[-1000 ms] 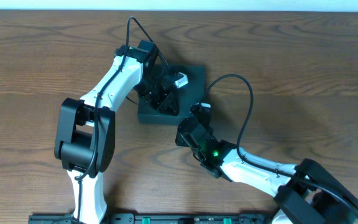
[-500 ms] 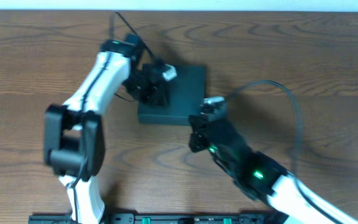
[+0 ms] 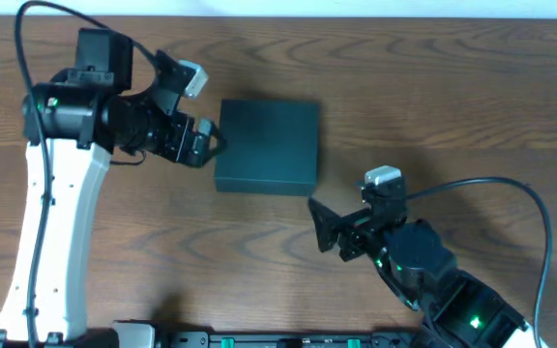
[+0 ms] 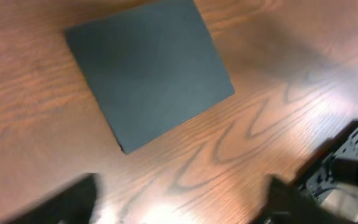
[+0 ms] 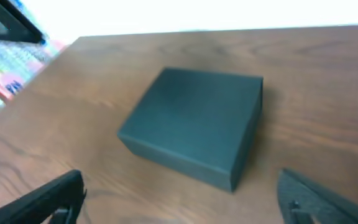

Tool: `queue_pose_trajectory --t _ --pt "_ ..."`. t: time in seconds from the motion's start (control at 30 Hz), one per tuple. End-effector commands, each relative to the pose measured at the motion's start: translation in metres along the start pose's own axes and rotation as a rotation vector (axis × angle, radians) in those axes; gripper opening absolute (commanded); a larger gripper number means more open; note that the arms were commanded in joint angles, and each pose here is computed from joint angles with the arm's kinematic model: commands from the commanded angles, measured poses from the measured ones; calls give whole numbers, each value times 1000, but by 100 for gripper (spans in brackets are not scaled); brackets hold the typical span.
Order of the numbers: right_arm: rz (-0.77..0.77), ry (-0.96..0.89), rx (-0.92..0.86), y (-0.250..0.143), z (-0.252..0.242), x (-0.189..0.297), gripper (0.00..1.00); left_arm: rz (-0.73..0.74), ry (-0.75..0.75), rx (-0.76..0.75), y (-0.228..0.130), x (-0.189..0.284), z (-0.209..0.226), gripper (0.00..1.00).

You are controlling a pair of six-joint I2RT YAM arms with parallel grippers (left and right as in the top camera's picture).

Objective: Pack container

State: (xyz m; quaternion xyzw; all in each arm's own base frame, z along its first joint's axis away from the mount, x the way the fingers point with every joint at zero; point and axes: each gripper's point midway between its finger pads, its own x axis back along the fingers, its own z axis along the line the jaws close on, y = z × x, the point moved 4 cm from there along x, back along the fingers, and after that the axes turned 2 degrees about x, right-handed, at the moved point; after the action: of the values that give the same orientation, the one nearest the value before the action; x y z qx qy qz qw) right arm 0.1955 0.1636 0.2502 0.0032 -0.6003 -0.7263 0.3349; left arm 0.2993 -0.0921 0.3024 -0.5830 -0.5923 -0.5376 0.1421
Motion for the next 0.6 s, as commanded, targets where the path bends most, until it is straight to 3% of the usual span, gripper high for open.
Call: queue_pose_trajectory --t 0.0,0.57 --pt "49 -13 23 -9 -3 -1 99 -7 31 64 -1 6 1 95" --pt "350 -142 98 -68 -26 -11 99 -2 31 67 0 4 2 95"
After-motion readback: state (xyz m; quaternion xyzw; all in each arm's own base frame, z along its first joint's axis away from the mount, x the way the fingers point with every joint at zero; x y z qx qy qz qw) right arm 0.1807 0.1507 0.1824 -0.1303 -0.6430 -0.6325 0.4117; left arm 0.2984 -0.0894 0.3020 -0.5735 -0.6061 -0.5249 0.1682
